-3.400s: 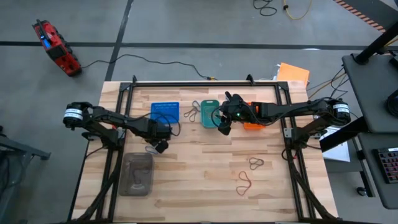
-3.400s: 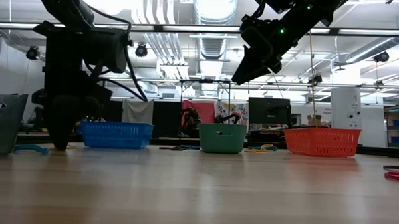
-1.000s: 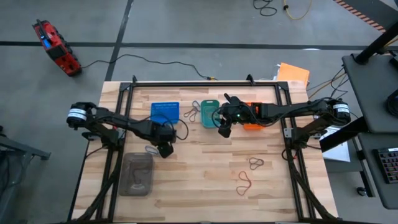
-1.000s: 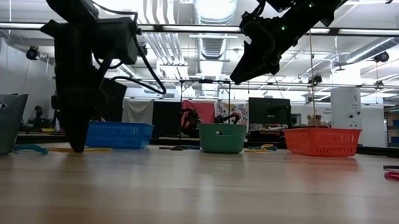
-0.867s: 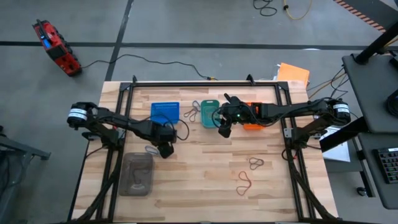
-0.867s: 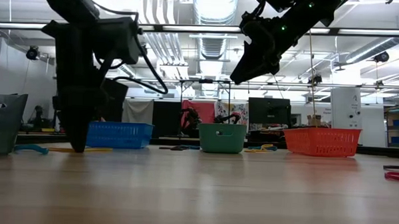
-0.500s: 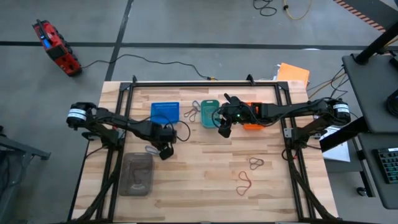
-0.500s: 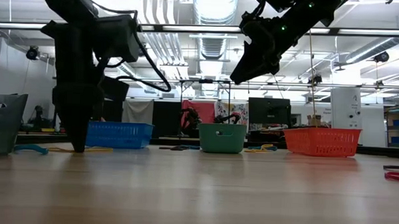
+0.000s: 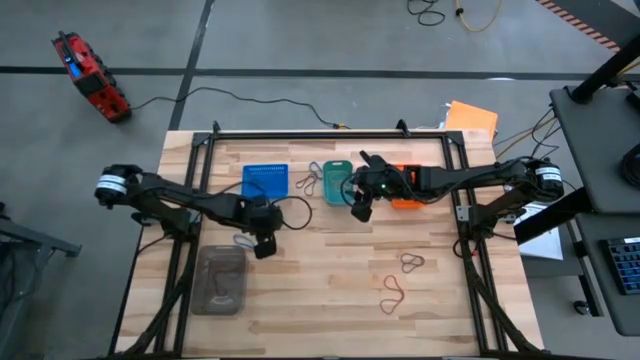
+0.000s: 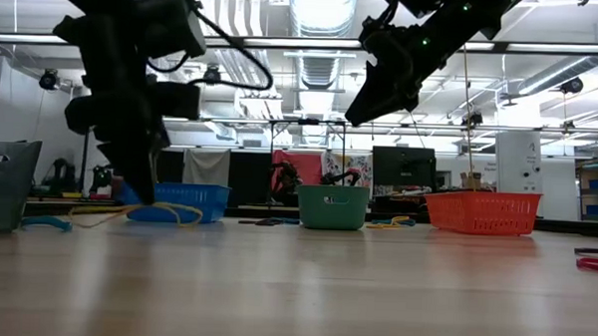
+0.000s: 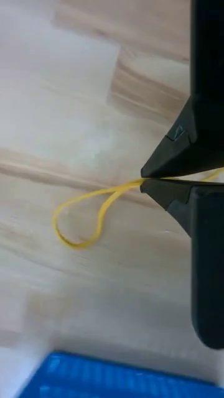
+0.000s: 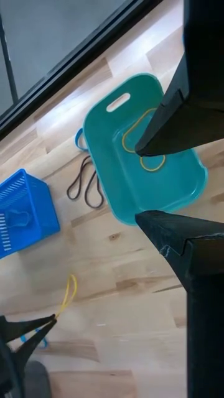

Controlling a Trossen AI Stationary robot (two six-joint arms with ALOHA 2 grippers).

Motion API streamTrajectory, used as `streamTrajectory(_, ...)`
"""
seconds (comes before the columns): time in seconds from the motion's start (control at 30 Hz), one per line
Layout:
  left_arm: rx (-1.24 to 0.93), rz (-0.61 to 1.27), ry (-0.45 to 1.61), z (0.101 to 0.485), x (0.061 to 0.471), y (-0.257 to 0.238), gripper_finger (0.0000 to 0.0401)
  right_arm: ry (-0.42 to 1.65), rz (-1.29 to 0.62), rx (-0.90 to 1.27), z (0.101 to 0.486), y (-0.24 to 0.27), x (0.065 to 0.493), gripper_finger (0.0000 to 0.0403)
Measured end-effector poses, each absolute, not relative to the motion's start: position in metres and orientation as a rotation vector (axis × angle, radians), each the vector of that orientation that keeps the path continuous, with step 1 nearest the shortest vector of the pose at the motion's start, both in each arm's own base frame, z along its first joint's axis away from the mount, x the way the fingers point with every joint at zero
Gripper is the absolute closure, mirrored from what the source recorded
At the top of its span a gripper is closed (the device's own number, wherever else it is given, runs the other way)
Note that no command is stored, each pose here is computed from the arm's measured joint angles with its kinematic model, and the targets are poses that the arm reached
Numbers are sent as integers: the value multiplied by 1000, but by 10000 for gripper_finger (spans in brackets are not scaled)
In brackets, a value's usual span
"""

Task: Sort rubber bands into baskets
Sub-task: Put the left yellow rubber band into the green bin

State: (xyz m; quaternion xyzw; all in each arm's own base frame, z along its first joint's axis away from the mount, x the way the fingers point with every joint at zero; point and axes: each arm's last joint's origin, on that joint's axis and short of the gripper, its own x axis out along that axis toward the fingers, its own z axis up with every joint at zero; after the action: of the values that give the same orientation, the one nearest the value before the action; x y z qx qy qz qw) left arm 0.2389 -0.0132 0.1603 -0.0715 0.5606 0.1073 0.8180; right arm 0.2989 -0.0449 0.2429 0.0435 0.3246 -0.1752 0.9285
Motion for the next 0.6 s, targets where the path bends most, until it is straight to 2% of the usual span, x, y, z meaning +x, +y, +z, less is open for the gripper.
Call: streamTrajectory(0.6, -4, 100, 840, 202, 250, -13, 401, 611, -266, 22, 242, -21, 311, 252)
